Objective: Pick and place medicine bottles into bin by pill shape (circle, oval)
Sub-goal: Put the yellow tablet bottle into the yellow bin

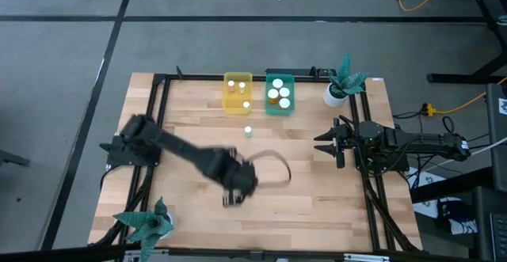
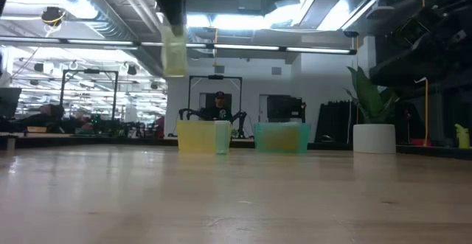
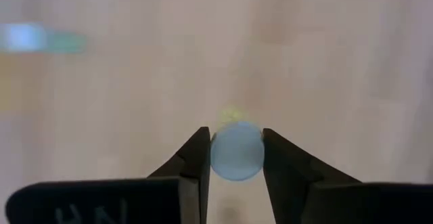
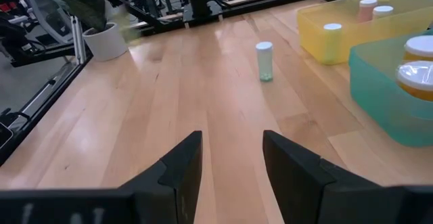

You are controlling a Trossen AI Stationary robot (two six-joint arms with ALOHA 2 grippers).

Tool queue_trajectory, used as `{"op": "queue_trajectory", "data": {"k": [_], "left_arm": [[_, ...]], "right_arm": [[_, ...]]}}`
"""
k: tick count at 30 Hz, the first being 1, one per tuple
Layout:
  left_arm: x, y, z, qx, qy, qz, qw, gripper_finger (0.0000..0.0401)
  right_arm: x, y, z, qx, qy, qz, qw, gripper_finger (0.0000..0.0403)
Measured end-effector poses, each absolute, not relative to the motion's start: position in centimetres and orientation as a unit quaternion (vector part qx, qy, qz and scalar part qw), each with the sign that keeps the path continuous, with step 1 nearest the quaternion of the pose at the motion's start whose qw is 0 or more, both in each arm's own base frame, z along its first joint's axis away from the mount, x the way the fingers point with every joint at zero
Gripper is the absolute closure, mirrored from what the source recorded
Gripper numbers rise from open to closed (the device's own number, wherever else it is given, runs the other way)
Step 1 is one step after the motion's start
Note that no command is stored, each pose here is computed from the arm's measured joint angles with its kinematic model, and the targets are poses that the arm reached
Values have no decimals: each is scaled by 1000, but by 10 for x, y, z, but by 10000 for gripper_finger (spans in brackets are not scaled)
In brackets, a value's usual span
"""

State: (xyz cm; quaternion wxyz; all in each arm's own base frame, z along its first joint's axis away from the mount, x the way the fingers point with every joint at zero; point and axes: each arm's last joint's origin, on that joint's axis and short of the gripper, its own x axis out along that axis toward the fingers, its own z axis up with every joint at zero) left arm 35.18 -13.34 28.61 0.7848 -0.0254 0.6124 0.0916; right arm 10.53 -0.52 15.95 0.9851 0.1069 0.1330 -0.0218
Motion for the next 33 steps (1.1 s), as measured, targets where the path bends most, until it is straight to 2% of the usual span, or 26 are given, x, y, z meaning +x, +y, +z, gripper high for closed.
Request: {"op": "queue_trajectory", "data": {"k": [12, 21, 26, 33], "left_arm": [[352, 58, 312, -6, 623, 166, 765, 311], [330, 189, 304, -84, 569, 240, 782, 310], [319, 215, 291, -142, 578, 231, 770, 310], [331, 219, 270, -141, 595, 222, 760, 310]], "right_arm": [[105, -5, 160, 107, 133, -22, 985, 245], [105, -5, 159, 107, 133, -22, 985, 245], [105, -5, 160, 107, 133, -22, 985, 245], [105, -5, 160, 107, 133, -22, 985, 245]]}}
